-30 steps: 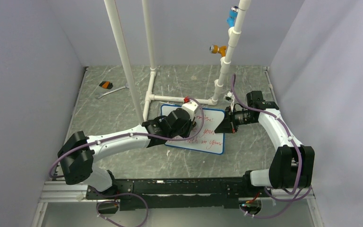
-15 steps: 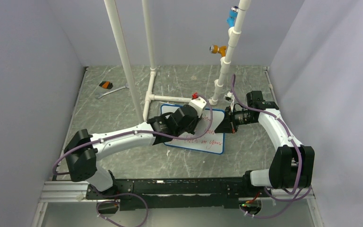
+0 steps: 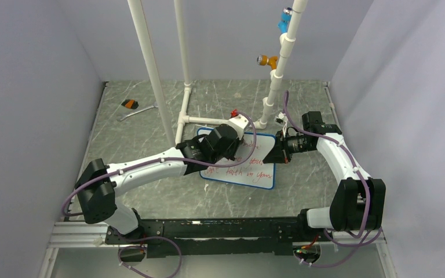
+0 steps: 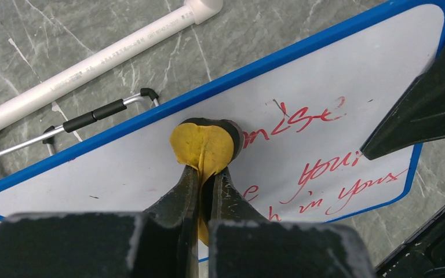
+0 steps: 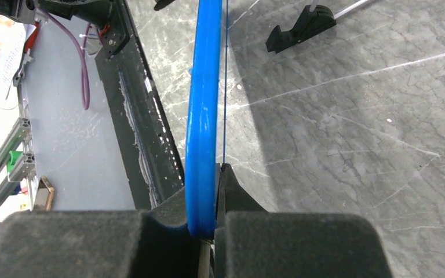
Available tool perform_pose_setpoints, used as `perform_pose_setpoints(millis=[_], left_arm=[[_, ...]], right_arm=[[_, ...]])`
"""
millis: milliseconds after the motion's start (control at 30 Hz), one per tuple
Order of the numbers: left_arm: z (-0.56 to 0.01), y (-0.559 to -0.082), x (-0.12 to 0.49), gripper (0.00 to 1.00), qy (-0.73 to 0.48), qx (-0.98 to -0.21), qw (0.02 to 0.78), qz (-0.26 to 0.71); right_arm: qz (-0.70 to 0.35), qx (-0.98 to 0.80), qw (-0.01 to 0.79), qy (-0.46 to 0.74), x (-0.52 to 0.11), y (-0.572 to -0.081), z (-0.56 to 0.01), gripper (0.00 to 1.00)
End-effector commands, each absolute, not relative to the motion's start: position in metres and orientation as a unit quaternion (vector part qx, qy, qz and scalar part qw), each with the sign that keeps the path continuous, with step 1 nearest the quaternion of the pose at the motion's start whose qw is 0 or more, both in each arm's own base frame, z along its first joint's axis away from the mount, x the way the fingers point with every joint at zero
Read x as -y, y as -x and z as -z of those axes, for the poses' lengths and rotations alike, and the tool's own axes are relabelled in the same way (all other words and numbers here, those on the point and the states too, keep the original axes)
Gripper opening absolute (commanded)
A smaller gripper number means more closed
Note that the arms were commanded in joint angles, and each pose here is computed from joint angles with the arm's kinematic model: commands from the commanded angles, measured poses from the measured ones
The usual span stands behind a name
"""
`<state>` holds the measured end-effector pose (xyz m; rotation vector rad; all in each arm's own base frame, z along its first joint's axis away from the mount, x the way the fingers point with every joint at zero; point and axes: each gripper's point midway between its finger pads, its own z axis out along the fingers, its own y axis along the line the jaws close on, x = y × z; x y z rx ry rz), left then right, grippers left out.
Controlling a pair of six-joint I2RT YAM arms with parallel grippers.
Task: Erase the whiteboard
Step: Erase the center of the board with the whiteboard.
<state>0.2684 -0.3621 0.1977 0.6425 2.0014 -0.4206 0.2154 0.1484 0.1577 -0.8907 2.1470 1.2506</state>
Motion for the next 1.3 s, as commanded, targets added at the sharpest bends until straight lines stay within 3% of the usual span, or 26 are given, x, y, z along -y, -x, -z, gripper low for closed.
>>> perform_pose_setpoints(millis=[0, 200, 533, 1000, 1267], left_arm=[[-0.208, -0.283, 0.349, 0.0, -0.23, -0.818, 0.502, 0.158], [-0.21, -0.281, 0.343, 0.0, -0.228, -0.818, 0.506, 0.153], [-0.193, -0.242, 0.401, 0.0, -0.29, -0.808, 0.474, 0.197], [-0.2, -0.288, 0.325, 0.0, -0.213, -0.826, 0.5, 0.149], [-0.196, -0.26, 0.365, 0.0, -0.251, -0.815, 0.481, 0.202]], right_arm=[[-0.463, -0.772, 0.253, 0.356, -0.154, -0.209, -0.166, 0.0], [-0.464, -0.772, 0.251, 0.354, -0.154, -0.209, -0.165, 0.0], [-0.464, -0.773, 0.25, 0.354, -0.154, -0.209, -0.165, 0.0], [-0.465, -0.771, 0.251, 0.356, -0.154, -0.208, -0.166, 0.0], [-0.465, -0.774, 0.248, 0.352, -0.154, -0.21, -0.164, 0.0]])
